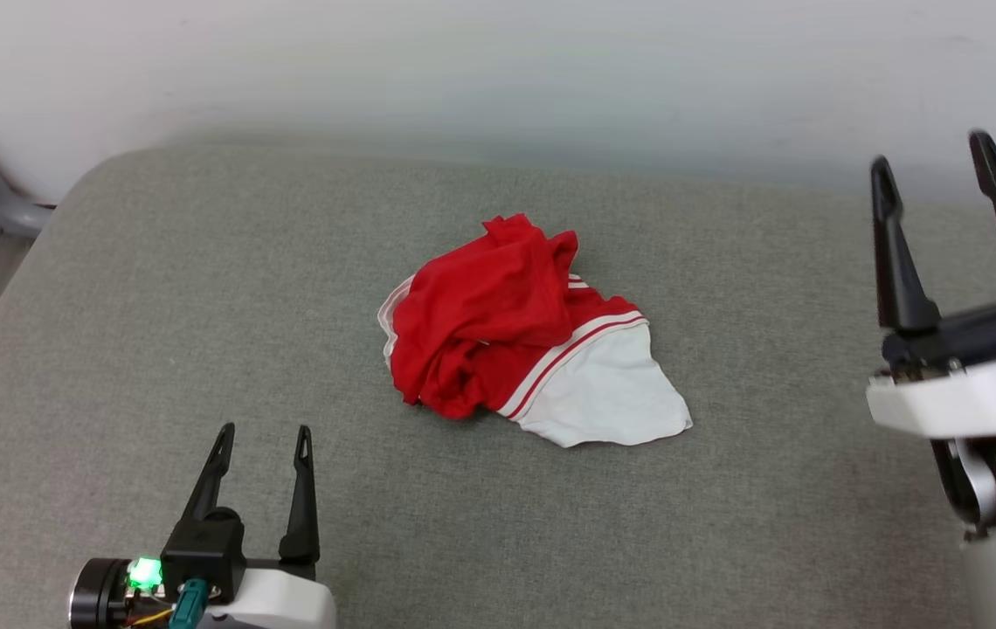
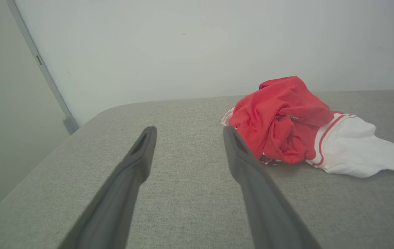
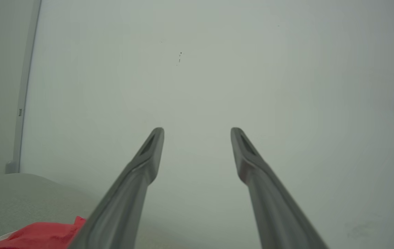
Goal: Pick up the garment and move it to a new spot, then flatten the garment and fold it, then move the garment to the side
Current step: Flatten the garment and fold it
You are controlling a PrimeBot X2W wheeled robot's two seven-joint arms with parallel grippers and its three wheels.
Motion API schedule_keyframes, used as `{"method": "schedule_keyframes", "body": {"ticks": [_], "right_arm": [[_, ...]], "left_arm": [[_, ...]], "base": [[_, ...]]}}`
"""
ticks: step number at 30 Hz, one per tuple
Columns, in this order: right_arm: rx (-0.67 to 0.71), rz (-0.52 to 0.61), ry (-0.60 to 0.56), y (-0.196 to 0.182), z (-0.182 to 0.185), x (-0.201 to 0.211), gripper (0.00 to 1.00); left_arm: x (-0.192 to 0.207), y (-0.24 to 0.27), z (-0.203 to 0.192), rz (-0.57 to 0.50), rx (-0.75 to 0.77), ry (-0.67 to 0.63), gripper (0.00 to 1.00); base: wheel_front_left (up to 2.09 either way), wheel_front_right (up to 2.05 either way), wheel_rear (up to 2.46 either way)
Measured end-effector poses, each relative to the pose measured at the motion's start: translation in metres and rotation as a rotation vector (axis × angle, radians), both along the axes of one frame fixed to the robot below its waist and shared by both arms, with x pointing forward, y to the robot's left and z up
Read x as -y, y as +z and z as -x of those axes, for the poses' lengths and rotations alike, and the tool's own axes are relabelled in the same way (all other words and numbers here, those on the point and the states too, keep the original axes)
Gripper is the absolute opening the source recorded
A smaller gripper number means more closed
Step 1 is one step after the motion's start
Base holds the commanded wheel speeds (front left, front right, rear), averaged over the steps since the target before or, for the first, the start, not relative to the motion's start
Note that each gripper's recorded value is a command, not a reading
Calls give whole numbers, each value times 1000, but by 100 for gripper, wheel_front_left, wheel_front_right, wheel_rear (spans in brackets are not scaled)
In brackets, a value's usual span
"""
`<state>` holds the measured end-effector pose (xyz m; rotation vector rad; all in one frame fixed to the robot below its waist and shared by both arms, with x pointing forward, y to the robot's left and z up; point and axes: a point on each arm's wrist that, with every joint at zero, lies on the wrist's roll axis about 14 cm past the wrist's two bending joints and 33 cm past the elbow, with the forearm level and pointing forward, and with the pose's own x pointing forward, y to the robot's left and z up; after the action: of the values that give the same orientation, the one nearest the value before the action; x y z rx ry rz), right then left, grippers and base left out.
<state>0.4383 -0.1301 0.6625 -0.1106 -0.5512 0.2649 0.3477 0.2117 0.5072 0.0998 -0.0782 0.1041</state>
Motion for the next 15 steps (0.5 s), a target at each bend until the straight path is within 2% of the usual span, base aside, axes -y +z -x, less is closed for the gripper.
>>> {"method": "schedule_keyframes", "body": {"ticks": [3,5,10,15], "right_arm": [[-14,59,73,0,-19,-21,100],[-86,110,113,-10,-35,-35,100],[-408,272,209,-65,-61,-67,100],[-737,452,293,-129,-58,-82,100]], "left_arm": [[0,-2,-4,-3,-6,0,100],[0,-2,-6,-1,-8,1,100],[-3,-5,-10,1,-17,11,100],[-7,-7,-15,-5,-24,23,100]], "base": [[0,0,0],[0,0,0],[0,0,0],[0,0,0]]}}
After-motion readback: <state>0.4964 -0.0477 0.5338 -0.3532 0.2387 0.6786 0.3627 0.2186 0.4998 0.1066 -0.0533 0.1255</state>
